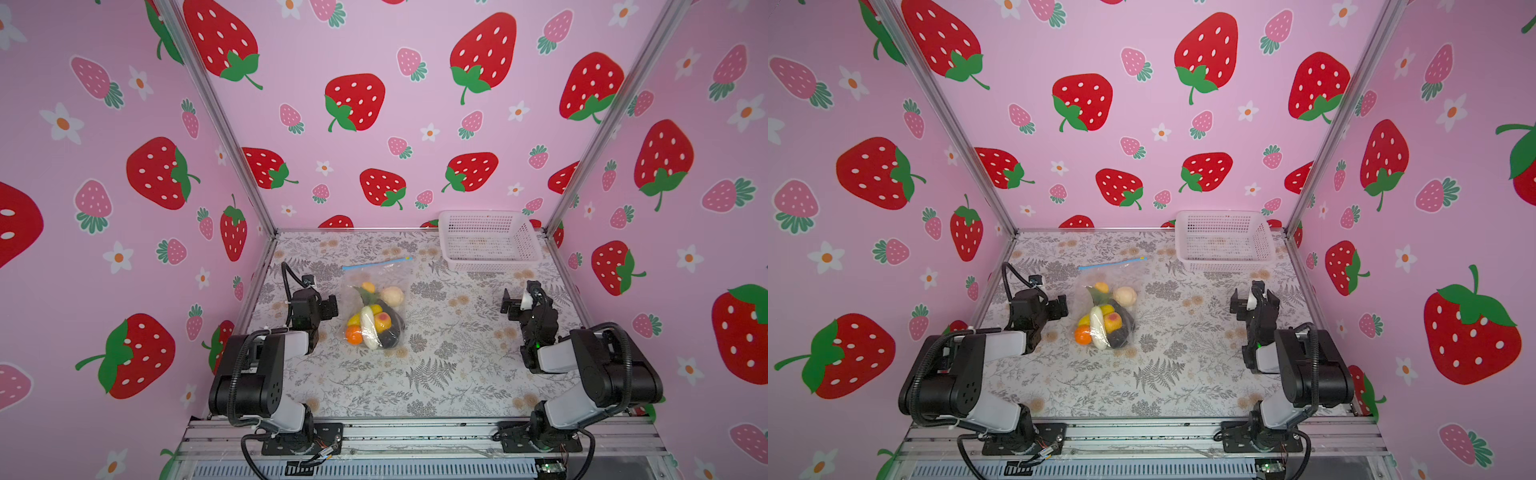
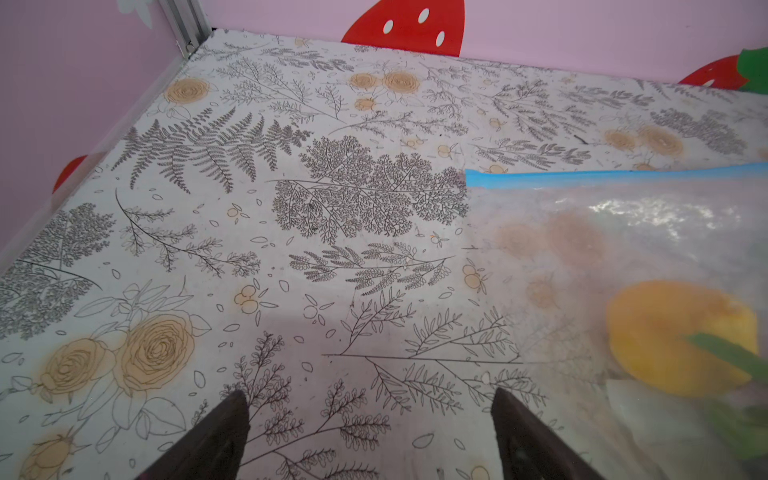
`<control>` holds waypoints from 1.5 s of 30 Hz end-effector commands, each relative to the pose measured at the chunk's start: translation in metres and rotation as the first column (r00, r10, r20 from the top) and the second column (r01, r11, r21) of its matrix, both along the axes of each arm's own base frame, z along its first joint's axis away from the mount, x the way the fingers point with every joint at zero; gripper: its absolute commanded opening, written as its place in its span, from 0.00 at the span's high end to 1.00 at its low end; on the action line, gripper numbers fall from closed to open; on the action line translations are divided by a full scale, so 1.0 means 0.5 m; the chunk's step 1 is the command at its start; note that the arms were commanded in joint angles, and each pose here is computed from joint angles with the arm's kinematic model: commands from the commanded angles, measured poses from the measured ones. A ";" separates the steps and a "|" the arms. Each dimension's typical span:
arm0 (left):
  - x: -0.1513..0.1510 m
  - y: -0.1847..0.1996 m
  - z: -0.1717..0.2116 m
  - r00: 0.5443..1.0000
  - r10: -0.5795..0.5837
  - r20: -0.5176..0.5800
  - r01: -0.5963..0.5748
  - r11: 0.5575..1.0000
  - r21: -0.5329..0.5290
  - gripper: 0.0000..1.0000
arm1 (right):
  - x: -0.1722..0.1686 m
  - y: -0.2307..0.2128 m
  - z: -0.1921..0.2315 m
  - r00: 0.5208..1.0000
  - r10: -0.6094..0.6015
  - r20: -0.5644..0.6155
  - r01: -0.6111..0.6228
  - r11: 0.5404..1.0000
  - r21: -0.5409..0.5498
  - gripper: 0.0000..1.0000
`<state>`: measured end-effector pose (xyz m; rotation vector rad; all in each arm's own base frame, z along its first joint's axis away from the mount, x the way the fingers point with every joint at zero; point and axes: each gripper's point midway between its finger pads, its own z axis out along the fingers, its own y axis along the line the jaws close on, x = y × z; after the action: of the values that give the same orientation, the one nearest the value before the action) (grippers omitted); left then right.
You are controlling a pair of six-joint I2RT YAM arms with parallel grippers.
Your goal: Place the food in the zip-top bag and seal the zipper
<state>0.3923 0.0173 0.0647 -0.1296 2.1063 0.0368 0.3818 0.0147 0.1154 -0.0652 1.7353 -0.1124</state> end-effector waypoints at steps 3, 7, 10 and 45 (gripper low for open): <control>0.025 -0.013 0.038 0.994 -0.044 0.097 0.043 0.999 0.018 0.01 | 0.004 0.001 0.010 1.000 0.001 0.018 -0.001 1.000 0.004 0.01; 0.026 -0.014 0.037 0.994 -0.047 0.097 0.045 0.999 0.018 0.01 | 0.004 0.001 0.010 1.000 0.000 0.018 0.000 1.000 0.002 0.01; 0.027 -0.013 0.036 0.995 -0.047 0.093 0.046 0.999 0.014 0.01 | 0.004 0.002 0.012 1.000 0.001 0.021 -0.001 1.000 0.001 0.01; 0.023 -0.012 0.042 0.993 -0.049 0.108 0.048 0.999 0.012 0.01 | 0.018 0.020 0.000 0.999 0.052 -0.014 -0.052 0.999 -0.016 0.01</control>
<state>0.4009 0.0115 0.0763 -0.0876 2.0430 0.0043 0.3875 0.0239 0.1130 -0.1227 1.7538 -0.0977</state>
